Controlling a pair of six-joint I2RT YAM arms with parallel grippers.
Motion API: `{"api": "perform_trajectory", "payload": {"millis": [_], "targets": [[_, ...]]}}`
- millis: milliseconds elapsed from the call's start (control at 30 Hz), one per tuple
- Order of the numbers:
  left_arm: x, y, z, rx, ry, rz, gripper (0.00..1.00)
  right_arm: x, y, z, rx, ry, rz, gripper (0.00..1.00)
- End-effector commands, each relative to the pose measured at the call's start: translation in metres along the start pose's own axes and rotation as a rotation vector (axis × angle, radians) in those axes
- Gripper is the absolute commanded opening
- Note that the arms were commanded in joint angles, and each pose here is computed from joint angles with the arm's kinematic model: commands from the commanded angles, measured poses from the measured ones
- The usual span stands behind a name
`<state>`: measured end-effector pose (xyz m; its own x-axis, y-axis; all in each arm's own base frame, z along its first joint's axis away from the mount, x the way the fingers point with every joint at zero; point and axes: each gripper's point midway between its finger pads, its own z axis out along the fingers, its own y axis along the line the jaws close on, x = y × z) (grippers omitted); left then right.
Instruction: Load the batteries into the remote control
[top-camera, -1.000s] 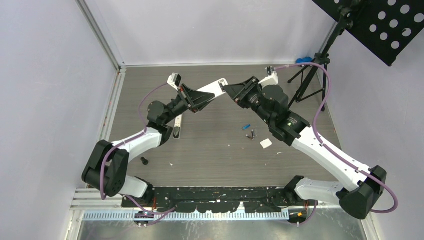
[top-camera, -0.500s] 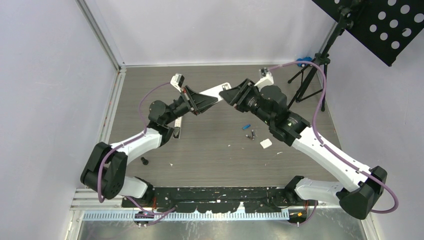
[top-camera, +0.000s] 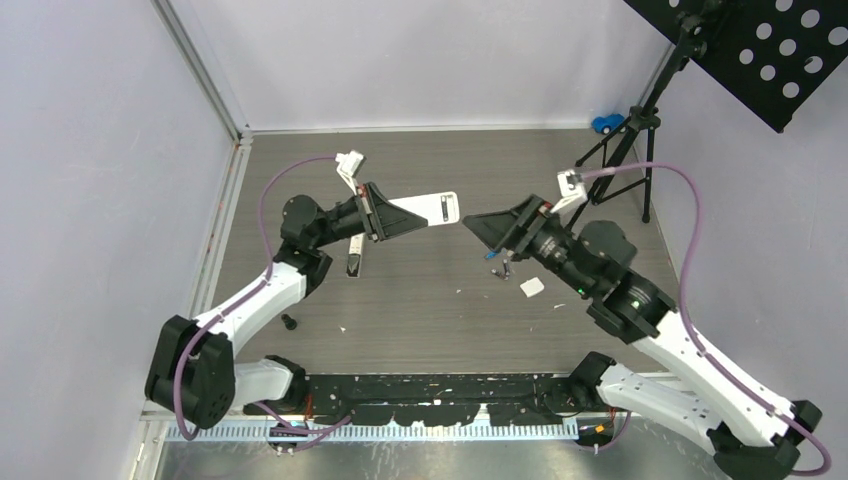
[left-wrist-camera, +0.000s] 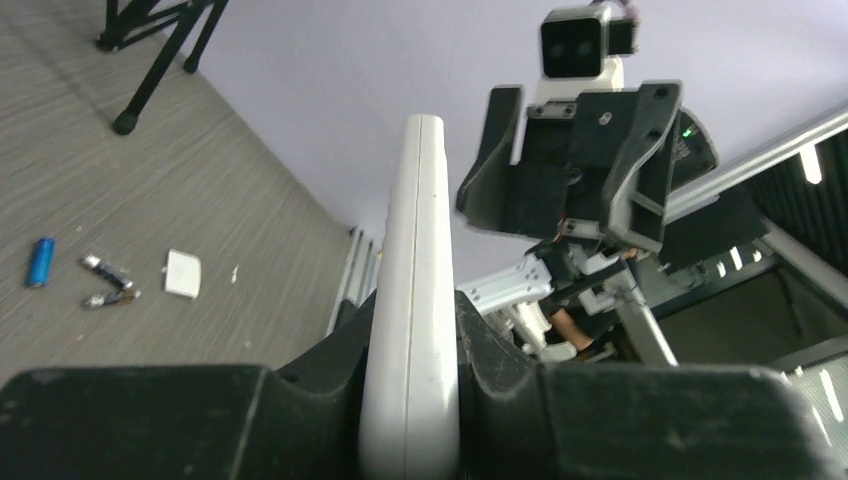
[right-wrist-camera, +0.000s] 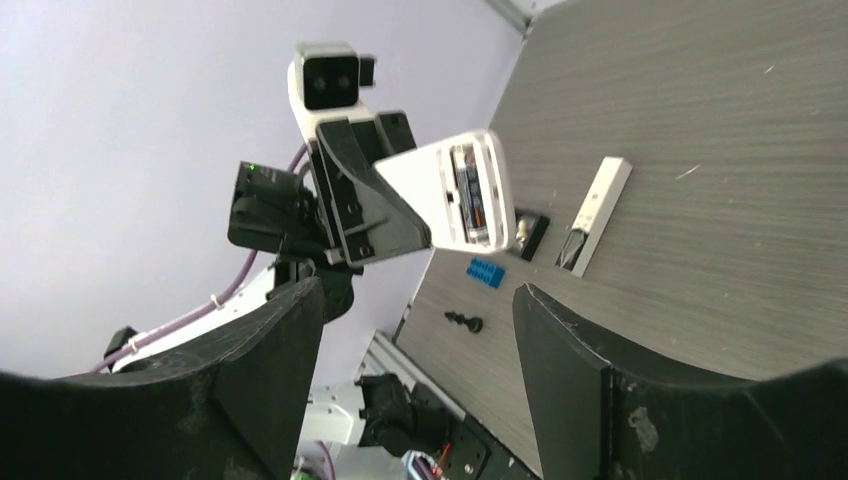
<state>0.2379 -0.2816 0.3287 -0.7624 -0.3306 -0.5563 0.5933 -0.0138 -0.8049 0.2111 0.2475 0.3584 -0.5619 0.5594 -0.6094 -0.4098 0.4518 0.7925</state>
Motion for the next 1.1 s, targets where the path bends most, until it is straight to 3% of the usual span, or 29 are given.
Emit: {"api": "perform_trajectory", "payload": {"millis": [0, 200, 400, 700, 833, 1067], "targets": [[0.011, -0.014, -0.007, 0.027, 0.094, 0.199, 0.0, -0.025, -0.014, -0.022, 0.08, -0.14, -0.021, 0.73], [0.026, -0.023, -0.019, 0.042, 0.171, 0.313, 0.0, -0.038, -0.086, -0.047, 0.494, -0.209, -0.061, 0.62], [0.032, -0.031, -0.026, 0.057, 0.164, 0.37, 0.0, -0.014, -0.158, -0.043, 0.857, -0.088, -0.169, 0.55], [0.035, -0.008, -0.028, -0.042, 0.135, 0.276, 0.0, 0.039, -0.243, -0.015, 1.007, 0.164, -0.119, 0.57], [0.039, -0.001, -0.03, -0.057, 0.133, 0.269, 0.0, 0.052, -0.276, -0.014, 1.081, 0.257, -0.153, 0.51], [0.038, 0.01, -0.028, -0.085, 0.127, 0.251, 0.0, 0.071, -0.305, 0.016, 1.037, 0.335, -0.097, 0.46]]}}
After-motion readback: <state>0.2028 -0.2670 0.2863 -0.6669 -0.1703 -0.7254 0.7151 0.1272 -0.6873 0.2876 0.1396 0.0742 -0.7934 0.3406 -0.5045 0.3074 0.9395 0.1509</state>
